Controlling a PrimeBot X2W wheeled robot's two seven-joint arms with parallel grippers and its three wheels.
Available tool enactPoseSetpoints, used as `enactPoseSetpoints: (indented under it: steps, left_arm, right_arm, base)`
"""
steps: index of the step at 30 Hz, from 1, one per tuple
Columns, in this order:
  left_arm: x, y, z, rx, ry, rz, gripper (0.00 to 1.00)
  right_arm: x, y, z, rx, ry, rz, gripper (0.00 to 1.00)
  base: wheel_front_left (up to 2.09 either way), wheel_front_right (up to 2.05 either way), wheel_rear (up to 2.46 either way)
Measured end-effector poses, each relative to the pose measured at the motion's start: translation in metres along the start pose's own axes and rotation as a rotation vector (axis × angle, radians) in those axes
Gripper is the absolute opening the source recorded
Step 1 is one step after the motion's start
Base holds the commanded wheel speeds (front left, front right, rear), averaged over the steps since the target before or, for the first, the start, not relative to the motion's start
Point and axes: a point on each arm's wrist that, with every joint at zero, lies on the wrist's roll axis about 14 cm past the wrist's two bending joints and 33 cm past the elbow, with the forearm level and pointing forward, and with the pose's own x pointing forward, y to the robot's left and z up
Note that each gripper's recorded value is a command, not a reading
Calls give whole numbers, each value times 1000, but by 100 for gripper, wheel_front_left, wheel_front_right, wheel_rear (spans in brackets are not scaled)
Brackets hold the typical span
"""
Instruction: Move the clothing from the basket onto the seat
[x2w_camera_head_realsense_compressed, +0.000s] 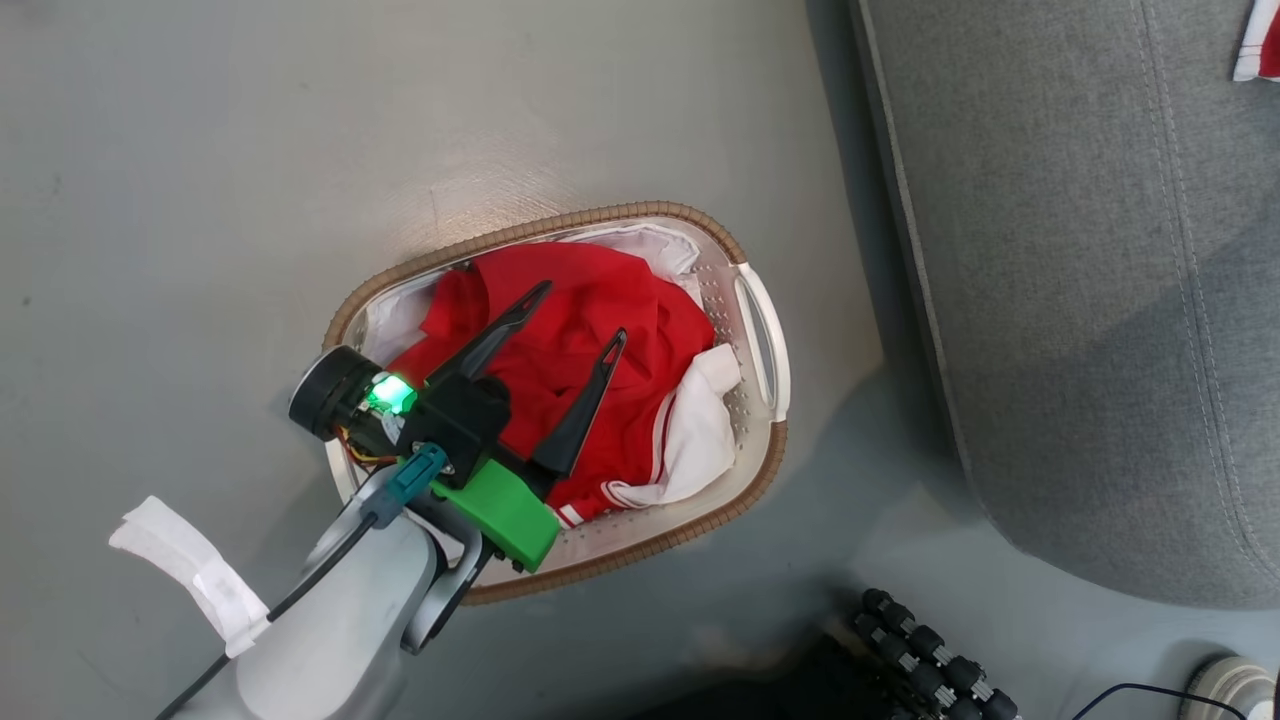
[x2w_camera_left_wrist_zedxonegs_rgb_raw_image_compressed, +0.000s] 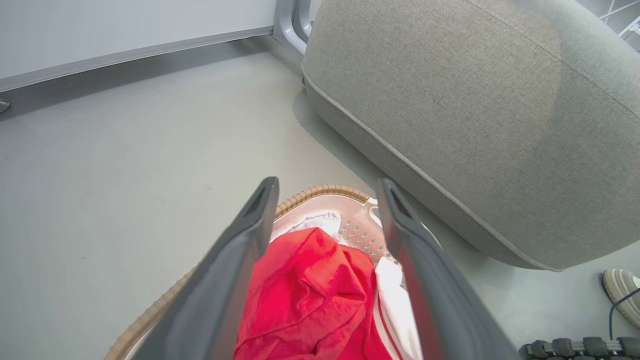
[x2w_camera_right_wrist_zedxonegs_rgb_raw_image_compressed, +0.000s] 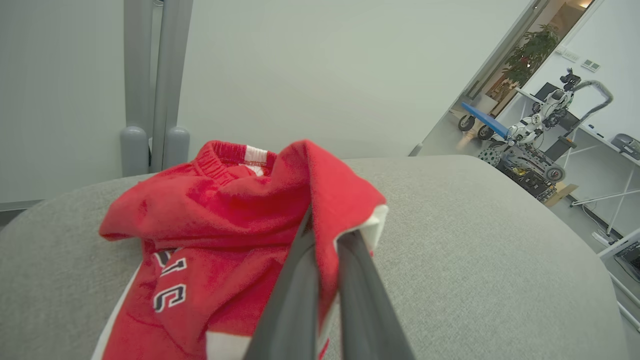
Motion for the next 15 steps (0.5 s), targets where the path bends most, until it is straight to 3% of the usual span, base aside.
enactPoseSetpoints:
  steps: [2, 3, 4, 15]
  left_arm:
    - [0, 0, -1, -1, 4, 0, 100]
    - [0, 0, -1, -3, 5, 1, 100]
    - [0, -1, -1, -5, 5, 2, 100]
    - [-3, 8, 29, -5, -76, 72, 100]
  right_arm:
    - [-9, 9, -18, -10, 51, 26, 33]
    - [-14, 15, -26, -16, 75, 46, 81]
    - [-18, 20, -30, -23, 86, 63, 100]
    - [-58, 52, -30, -7, 73, 197, 100]
  base:
    - [0, 0, 0]
    - [0, 0, 0]
    - [0, 0, 0]
    - [0, 0, 0]
